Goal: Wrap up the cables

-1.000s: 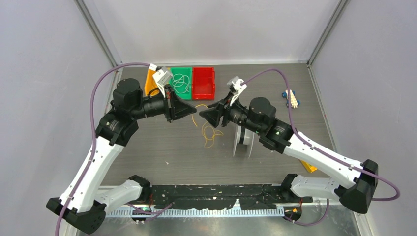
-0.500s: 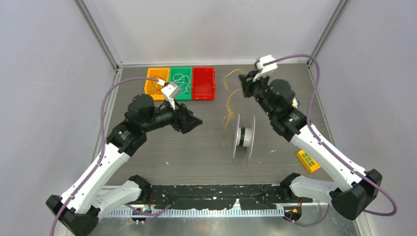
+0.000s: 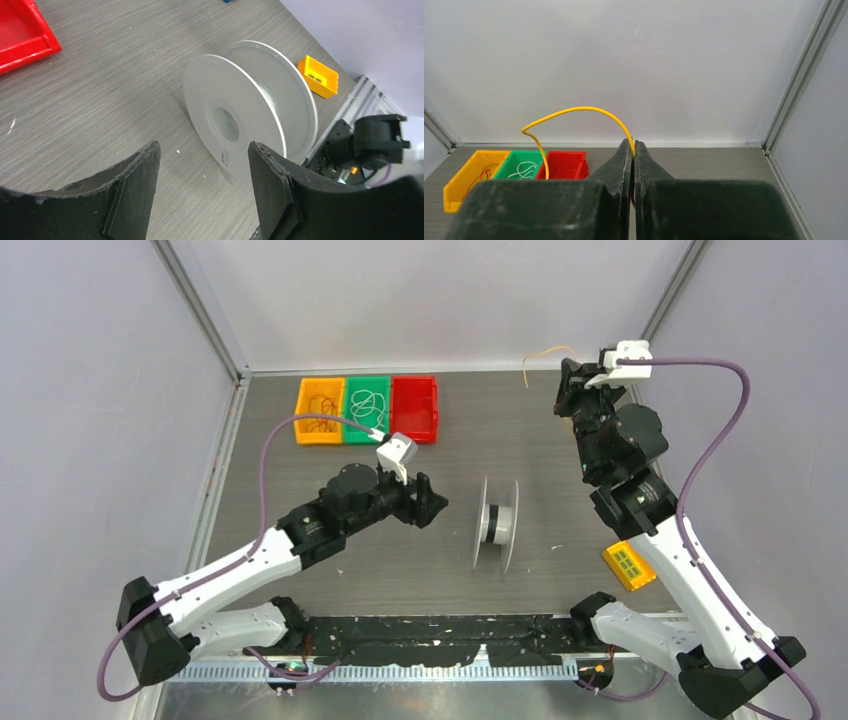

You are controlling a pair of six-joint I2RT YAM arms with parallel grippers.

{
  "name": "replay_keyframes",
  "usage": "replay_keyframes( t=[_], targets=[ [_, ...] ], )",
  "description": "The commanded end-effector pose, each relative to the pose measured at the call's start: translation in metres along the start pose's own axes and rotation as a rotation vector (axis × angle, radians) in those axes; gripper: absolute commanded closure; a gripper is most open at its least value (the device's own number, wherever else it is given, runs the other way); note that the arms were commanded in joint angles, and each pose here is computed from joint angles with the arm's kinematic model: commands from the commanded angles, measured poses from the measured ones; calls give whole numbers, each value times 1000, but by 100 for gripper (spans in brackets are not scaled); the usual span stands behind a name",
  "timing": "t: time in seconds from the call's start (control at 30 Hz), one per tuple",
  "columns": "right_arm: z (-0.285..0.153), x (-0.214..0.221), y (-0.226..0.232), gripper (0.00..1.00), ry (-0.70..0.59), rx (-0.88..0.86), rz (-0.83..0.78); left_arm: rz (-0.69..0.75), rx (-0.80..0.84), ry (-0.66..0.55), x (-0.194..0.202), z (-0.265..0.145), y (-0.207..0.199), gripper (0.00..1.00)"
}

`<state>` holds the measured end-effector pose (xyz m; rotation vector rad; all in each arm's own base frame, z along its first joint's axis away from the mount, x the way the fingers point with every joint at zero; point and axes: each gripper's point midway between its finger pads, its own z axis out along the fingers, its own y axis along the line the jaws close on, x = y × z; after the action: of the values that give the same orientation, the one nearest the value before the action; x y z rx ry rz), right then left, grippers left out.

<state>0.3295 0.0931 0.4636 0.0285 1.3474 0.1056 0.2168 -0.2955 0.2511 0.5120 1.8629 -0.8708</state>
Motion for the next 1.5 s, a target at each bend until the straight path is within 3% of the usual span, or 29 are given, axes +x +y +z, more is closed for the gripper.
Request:
replay_keyframes(
  t=[0.0,0.3,0.6,0.83,0.9,1.0,1.17,1.47],
  targets=[
    [-12,11,-2,95,18,-11,31,37,-52,-142,-40,12,-1,34],
    [-32,40,-2,95,100,-49,42,95,-62,-92,-24,28,-39,34],
    [-59,27,-29,95,87,30,54,175,-134,-22,12,57,-79,29],
    [-73,28,-33,95,81,19,63,254,-331,74,35,68,-47,33],
    [-75,32,-32,95,87,9,65,244,-330,87,43,71,-46,39],
    [-74,37,-28,94,94,-11,73,238,-330,101,50,75,-45,55],
    [-71,43,-15,95,126,-66,83,297,-441,66,31,61,-26,100],
    [-72,69,20,95,213,-219,141,257,-577,11,5,5,43,100]
  ],
)
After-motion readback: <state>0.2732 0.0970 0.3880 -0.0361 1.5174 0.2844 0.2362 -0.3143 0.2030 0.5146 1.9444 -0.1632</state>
